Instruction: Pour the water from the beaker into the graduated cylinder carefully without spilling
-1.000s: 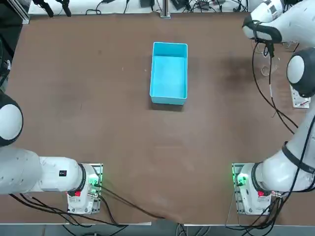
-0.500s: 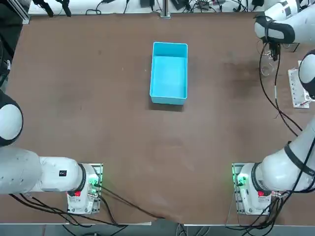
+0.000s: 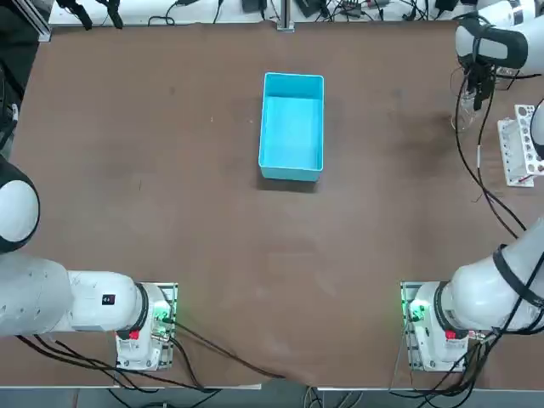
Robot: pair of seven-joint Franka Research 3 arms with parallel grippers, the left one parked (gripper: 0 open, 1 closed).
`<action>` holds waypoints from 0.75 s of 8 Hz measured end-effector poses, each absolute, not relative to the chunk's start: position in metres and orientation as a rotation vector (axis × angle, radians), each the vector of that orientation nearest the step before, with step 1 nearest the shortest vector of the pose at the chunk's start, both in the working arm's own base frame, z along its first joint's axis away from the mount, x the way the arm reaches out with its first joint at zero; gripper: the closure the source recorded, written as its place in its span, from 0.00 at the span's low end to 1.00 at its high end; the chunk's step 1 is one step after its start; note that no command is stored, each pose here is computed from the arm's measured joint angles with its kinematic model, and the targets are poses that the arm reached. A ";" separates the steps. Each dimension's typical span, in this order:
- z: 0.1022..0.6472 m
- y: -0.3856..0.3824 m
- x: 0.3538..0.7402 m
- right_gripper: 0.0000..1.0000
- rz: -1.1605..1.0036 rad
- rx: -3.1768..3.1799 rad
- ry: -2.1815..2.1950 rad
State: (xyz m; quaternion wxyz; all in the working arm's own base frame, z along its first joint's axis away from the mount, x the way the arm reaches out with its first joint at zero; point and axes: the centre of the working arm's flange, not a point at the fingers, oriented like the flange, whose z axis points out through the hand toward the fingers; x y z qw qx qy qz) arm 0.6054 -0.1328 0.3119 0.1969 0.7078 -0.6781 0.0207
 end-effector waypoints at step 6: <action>0.309 -0.165 0.598 0.39 -0.084 2.132 -1.945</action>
